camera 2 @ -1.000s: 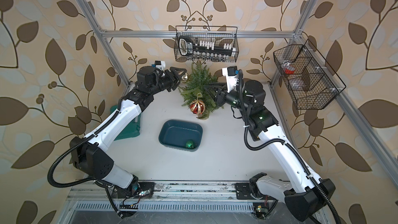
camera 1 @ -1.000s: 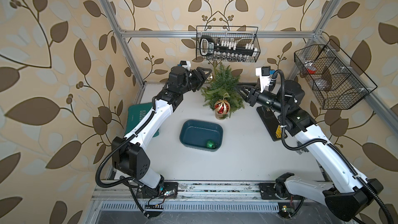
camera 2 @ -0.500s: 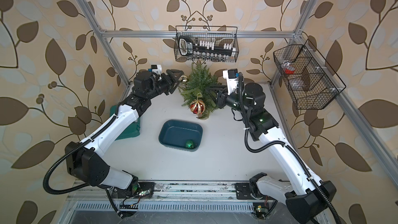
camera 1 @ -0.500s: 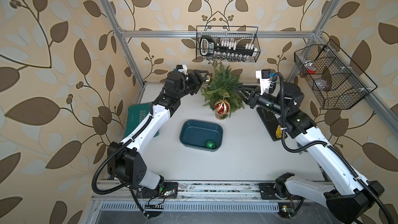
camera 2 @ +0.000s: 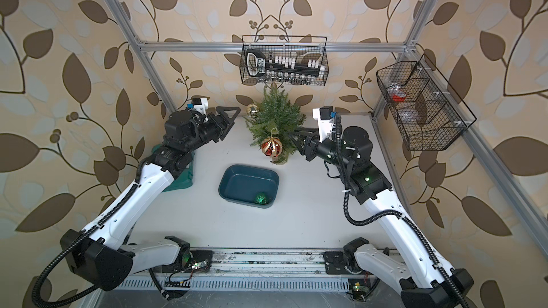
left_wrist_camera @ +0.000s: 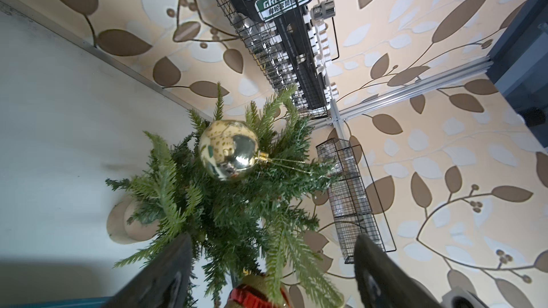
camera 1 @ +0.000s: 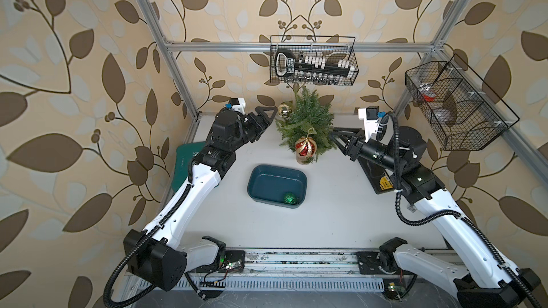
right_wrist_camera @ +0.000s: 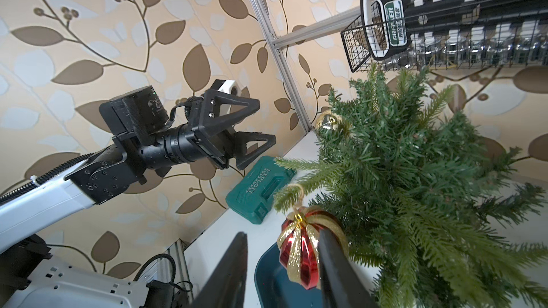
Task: Decorate the small christmas tree with ornaments
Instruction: Hang an ornament on the christmas tree, then pick up an ornament from the container, then hang an ornament on the christmas tree.
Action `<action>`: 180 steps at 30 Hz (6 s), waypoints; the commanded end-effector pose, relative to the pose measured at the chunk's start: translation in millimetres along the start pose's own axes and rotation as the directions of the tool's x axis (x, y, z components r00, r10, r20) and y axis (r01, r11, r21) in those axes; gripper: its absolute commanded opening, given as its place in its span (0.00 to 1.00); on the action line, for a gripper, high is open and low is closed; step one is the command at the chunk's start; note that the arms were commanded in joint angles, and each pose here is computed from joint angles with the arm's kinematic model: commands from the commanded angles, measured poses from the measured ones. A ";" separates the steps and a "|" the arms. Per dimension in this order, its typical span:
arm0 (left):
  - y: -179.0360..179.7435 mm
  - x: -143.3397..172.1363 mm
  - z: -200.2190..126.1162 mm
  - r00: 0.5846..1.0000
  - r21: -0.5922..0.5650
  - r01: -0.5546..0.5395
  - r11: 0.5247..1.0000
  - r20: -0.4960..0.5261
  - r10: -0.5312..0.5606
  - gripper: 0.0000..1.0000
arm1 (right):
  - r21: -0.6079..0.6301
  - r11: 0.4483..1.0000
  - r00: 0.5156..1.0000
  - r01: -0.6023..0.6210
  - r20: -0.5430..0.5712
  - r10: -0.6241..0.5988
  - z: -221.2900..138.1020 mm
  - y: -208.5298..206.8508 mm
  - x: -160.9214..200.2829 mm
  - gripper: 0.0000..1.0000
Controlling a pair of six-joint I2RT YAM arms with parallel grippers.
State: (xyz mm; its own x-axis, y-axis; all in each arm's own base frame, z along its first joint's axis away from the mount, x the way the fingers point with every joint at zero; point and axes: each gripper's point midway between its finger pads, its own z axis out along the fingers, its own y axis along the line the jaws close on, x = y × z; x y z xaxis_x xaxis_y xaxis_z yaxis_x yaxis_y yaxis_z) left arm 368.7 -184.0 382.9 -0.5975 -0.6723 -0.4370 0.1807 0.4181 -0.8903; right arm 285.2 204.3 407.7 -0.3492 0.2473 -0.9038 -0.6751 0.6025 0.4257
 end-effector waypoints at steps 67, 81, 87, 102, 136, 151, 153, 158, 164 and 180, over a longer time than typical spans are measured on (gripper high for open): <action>229.5 263.1 -16.8 0.642 -0.457 -0.643 0.615 -0.759 0.106 0.73 | 0.270 0.917 0.916 -0.294 -0.196 0.351 -65.5 -72.9 204.6 0.48; 243.7 269.9 -13.6 0.618 -0.460 -0.668 0.585 -0.781 0.092 0.58 | 0.285 0.916 0.922 -0.283 -0.184 0.342 -67.6 -75.8 203.3 0.47; 222.4 252.0 -18.7 0.636 -0.448 -0.673 0.589 -0.757 0.152 0.52 | 0.285 0.915 0.923 -0.285 -0.177 0.342 -67.0 -75.7 200.8 0.47; 107.6 190.3 -62.4 0.673 -0.277 -0.661 0.698 -0.630 0.387 0.52 | 0.159 0.956 0.942 -0.247 -0.191 0.276 -60.8 -42.7 161.7 0.47; -149.1 75.5 -17.2 0.681 0.018 -0.712 0.702 -0.223 0.697 0.55 | -0.079 0.996 0.998 -0.050 0.023 0.051 -26.8 32.9 -27.3 0.34; -141.0 28.0 30.4 0.789 0.000 -0.599 0.800 -0.167 0.591 0.52 | -0.027 1.000 0.998 -0.013 0.057 0.014 8.8 -0.2 -58.3 0.32; -141.3 24.9 34.5 0.790 -0.001 -0.599 0.801 -0.162 0.591 0.52 | -0.041 0.999 0.999 -0.012 0.052 0.014 12.8 -0.5 -57.5 0.32; -143.1 22.0 46.6 0.789 0.006 -0.601 0.799 -0.154 0.594 0.53 | -0.065 0.998 0.999 -0.001 0.034 0.003 24.1 -2.1 -58.2 0.32; -140.0 19.0 63.2 0.791 0.001 -0.600 0.800 -0.147 0.594 0.53 | -0.053 0.998 0.999 0.016 0.034 -0.014 36.1 -9.7 -62.9 0.32; -127.9 8.3 84.0 0.810 -0.026 -0.579 0.815 -0.130 0.571 0.55 | -0.005 1.000 1.000 0.026 0.012 -0.026 66.8 -35.4 -64.9 0.27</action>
State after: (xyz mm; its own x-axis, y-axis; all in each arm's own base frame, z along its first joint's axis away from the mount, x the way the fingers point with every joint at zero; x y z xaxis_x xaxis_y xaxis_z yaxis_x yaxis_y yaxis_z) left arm 406.4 -298.6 450.3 -0.5398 -0.1644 -0.8256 0.4450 0.7768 -0.4456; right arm 371.1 217.6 434.8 -0.3651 0.2443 -0.8984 -0.6726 0.5980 0.4359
